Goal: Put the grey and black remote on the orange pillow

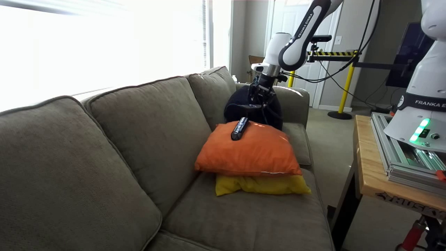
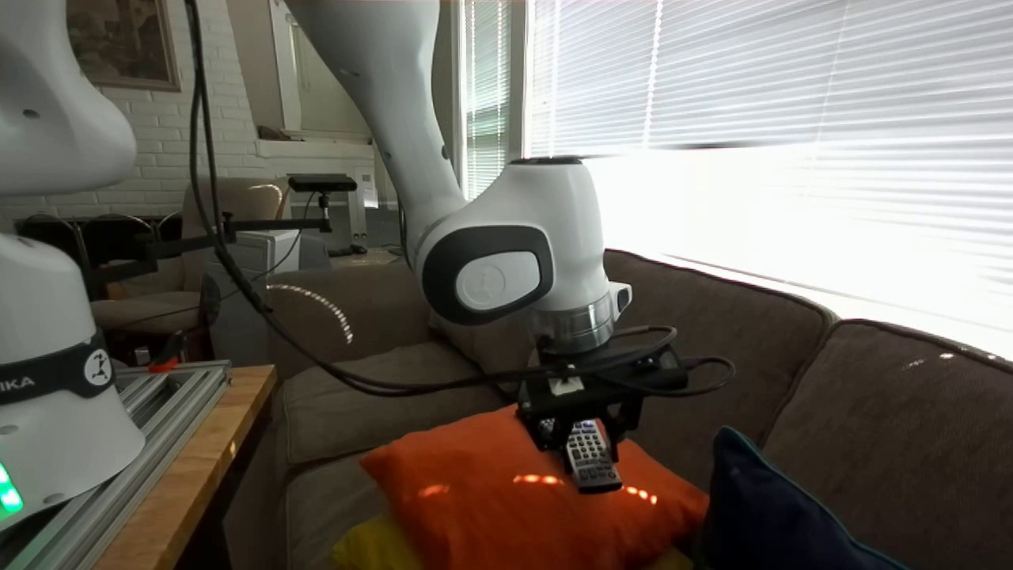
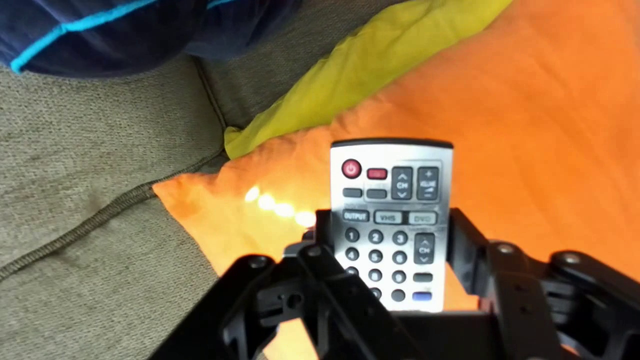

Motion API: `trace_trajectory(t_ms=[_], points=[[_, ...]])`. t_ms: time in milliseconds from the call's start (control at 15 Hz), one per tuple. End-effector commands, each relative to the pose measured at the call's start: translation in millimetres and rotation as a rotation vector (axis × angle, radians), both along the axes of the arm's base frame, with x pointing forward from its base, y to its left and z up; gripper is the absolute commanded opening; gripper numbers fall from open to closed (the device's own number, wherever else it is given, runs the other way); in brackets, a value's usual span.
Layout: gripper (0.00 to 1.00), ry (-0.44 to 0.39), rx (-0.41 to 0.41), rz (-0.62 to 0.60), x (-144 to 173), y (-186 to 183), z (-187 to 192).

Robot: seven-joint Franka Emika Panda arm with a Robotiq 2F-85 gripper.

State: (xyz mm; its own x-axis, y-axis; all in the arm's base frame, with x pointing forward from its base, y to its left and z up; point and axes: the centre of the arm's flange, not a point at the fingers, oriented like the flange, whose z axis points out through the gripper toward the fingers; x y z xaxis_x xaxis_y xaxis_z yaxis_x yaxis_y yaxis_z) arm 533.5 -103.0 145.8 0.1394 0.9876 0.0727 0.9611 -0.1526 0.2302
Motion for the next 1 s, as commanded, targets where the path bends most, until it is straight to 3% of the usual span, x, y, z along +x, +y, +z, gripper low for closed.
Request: trace_trajectory(t_ms=[0, 533, 933], points=[[0.31, 0.025, -0.067, 0.179, -8, 9, 7], [0.31, 0.079, -0.088, 0.517, -17, 51, -14], [0.31, 0.089, -0.118, 0.567, -28, 73, -33]])
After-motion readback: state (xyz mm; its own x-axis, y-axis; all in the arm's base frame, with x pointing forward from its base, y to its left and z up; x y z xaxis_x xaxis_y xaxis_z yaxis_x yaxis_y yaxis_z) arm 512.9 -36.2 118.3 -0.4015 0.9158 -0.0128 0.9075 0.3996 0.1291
